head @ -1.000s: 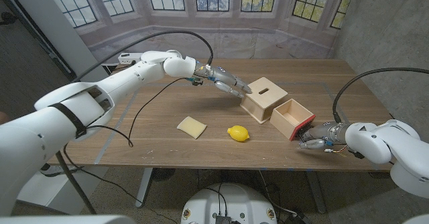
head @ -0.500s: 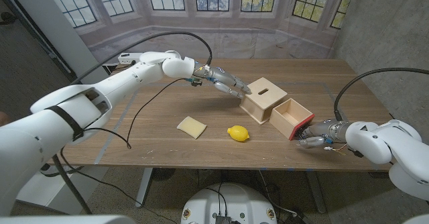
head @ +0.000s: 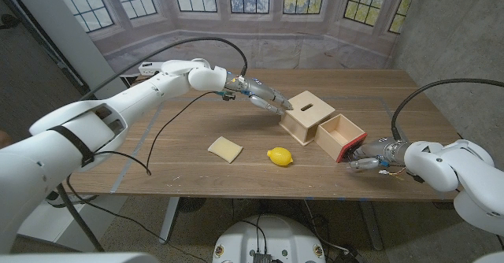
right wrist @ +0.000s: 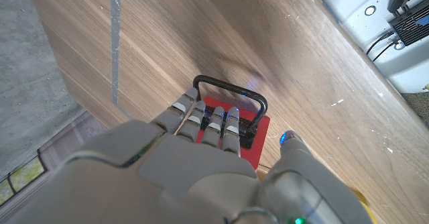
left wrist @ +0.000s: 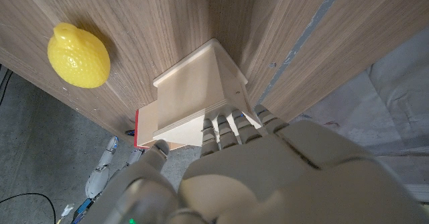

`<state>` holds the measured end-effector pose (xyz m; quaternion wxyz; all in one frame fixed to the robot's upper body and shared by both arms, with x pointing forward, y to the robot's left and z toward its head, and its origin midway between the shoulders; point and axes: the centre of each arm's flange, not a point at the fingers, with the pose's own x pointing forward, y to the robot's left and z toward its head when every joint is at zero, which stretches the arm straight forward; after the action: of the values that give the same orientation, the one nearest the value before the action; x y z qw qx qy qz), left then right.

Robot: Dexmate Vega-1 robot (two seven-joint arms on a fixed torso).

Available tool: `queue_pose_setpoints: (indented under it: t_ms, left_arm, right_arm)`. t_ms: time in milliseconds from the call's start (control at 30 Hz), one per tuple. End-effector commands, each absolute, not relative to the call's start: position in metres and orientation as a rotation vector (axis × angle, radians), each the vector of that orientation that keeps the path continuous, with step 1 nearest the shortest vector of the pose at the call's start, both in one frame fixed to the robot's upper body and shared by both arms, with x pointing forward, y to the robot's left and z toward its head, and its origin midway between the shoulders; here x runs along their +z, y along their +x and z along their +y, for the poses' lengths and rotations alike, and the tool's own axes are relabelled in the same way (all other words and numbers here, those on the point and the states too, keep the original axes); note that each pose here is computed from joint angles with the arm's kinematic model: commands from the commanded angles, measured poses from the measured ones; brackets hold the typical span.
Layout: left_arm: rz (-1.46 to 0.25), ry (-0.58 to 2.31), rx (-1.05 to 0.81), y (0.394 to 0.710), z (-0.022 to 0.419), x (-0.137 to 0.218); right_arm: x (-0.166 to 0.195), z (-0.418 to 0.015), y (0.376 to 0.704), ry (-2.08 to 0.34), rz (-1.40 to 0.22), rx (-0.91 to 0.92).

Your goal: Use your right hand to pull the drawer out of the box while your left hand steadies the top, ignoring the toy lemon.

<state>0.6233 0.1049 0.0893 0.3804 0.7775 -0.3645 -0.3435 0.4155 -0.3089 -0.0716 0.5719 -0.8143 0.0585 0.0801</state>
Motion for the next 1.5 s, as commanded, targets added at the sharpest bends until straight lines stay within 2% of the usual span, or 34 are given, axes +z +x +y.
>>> queue_pose_setpoints:
  t_ms: [33, 1500]
  left_arm:
    - [-0.940, 1.989, -0.852, 0.621, 0.108, 0.095]
    - [-1.005, 1.984, -0.751, 0.617, 0.122, 0.126]
  right_arm:
    - [-0.067, -0.305, 0.414, -1.911, 0.115, 0.185]
    - [-0.054, -0.283, 0.419, -1.930, 0.067, 0.178]
